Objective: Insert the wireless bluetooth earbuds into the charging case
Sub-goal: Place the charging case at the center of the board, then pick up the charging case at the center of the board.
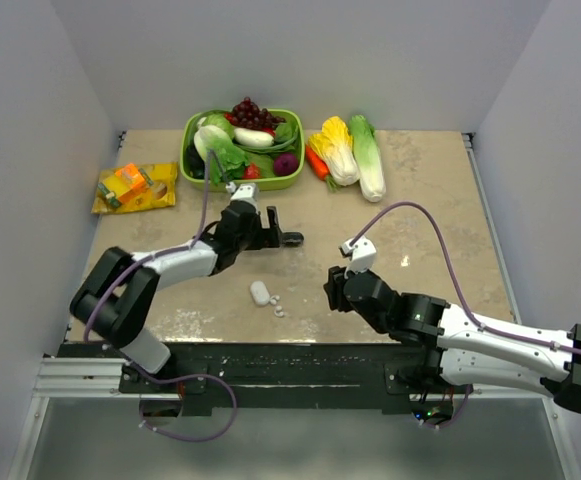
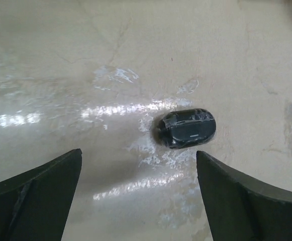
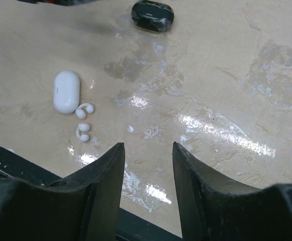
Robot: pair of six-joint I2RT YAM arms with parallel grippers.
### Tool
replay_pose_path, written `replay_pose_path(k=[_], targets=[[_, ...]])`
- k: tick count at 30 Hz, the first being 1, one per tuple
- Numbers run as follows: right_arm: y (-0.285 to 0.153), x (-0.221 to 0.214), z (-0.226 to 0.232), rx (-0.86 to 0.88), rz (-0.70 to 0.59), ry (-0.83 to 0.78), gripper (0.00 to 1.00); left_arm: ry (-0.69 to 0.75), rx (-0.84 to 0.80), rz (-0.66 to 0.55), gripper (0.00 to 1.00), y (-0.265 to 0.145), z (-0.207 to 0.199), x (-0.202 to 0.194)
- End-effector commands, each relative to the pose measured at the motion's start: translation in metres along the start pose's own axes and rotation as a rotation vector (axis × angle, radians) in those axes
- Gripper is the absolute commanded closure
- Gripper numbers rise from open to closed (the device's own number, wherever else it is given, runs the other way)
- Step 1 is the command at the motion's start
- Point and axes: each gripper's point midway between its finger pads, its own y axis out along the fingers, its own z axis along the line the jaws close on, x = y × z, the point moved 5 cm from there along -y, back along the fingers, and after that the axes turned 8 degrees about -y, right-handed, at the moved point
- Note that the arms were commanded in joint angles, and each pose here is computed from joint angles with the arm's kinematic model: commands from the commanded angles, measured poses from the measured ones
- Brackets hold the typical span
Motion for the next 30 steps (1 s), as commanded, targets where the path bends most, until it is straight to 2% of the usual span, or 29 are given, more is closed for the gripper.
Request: replay_pose_path(k=[1, 2, 3, 4, 5, 6, 7, 8, 10, 16, 20, 24, 26, 30], targets=[[0.004, 0.002, 0.001, 0.012, -0.062, 0.038, 0.53, -0.140, 0.088, -0.185, 0.00, -0.059, 0.014, 0.025], [0.005, -0.001, 0.002, 0.021, -0.062, 0.035, 0.53, -0.180, 0.103, -0.187, 0.00, -0.066, 0.033, 0.004], [0.007, 0.000, 0.005, 0.044, -0.073, 0.040, 0.53, -0.240, 0.041, -0.257, 0.00, -0.086, 0.031, 0.010], [0.009, -0.005, 0.006, 0.052, -0.069, 0.032, 0.53, -0.336, -0.001, -0.268, 0.00, -0.094, 0.035, 0.001], [0.011, -0.007, 0.007, 0.059, -0.069, 0.030, 0.54, -0.376, -0.023, -0.261, 0.00, -0.098, 0.053, -0.026], [0.011, -0.006, 0.013, 0.095, -0.077, 0.036, 0.55, -0.412, -0.117, -0.314, 0.00, -0.115, 0.048, -0.021], [0.012, -0.008, 0.014, 0.104, -0.073, 0.035, 0.55, -0.414, -0.142, -0.271, 0.00, -0.118, 0.056, -0.041], [0.015, -0.009, 0.016, 0.106, -0.065, 0.034, 0.55, -0.412, -0.155, -0.266, 0.00, -0.123, 0.057, -0.044], [0.018, -0.009, 0.023, 0.135, -0.054, 0.024, 0.56, -0.360, -0.211, -0.248, 0.00, -0.133, 0.052, -0.047], [0.036, -0.018, 0.038, 0.144, 0.027, -0.034, 0.58, -0.213, -0.183, -0.190, 0.00, -0.134, 0.054, -0.057], [0.040, -0.022, 0.043, 0.163, 0.049, -0.040, 0.58, -0.082, -0.131, -0.021, 0.00, -0.119, 0.051, -0.073], [0.039, -0.023, 0.046, 0.184, 0.050, -0.035, 0.59, 0.045, -0.097, 0.023, 0.03, -0.117, 0.037, -0.076], [0.038, -0.023, 0.047, 0.200, 0.046, -0.036, 0.62, 0.048, -0.090, 0.004, 0.11, -0.117, 0.032, -0.069], [0.035, -0.029, 0.062, 0.333, 0.051, -0.040, 0.77, 0.013, -0.033, -0.032, 0.19, -0.123, 0.039, -0.064]])
